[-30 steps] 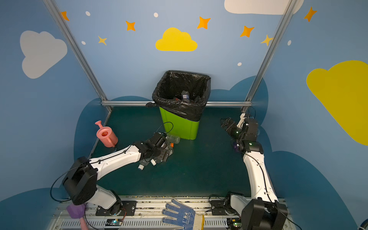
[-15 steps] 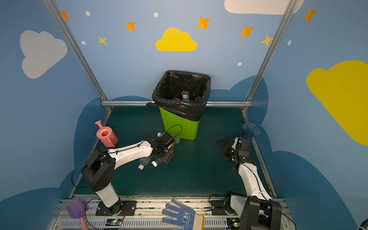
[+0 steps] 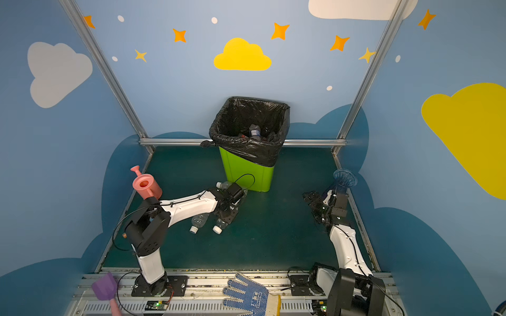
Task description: Throw the plastic bottles in the bin
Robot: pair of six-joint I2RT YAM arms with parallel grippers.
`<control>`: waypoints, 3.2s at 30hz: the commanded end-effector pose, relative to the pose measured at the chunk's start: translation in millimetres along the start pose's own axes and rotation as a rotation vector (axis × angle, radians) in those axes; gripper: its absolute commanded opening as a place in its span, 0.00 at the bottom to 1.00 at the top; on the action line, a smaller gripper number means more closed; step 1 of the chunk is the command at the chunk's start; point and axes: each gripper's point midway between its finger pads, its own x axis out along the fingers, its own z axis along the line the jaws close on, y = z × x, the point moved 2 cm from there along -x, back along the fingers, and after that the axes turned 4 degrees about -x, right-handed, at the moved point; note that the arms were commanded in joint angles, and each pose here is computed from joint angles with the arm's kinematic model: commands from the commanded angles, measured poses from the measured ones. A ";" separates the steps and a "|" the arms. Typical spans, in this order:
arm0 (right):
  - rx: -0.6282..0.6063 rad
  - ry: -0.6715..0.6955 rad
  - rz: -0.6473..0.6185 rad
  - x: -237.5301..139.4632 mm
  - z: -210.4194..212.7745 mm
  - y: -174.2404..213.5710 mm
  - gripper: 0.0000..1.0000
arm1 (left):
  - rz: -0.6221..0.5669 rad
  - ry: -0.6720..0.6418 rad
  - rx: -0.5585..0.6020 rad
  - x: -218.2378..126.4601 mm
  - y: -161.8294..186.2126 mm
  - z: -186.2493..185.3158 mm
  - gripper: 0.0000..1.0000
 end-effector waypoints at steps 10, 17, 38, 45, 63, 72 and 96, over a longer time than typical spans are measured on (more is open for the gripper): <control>0.025 -0.024 0.008 -1.1 -2.6 -0.9 0.98 | -0.249 0.139 -0.051 -90.4 -29.3 -6.5 0.33; 0.034 -0.048 0.012 -1.4 3.6 -3.7 0.98 | -0.772 0.133 -0.104 -261.3 -50.5 37.0 0.35; 0.020 -0.114 -0.028 -21.8 27.1 -14.9 0.98 | -1.501 0.347 -0.200 -490.4 -191.1 107.4 0.48; 0.014 -0.123 -0.050 -33.6 25.5 -13.5 0.98 | -1.568 0.500 -0.145 -533.7 -220.9 95.0 0.81; -0.117 -0.076 0.166 -27.1 40.4 39.3 0.98 | -1.376 0.269 -0.347 -448.5 -171.1 135.1 0.89; -0.534 0.003 0.408 -41.3 85.8 130.4 0.98 | -1.131 0.110 -0.646 -318.2 -75.1 176.0 1.00; -1.211 0.336 0.807 -50.3 80.4 367.7 0.95 | -0.895 0.002 -0.982 -161.6 115.6 179.0 1.00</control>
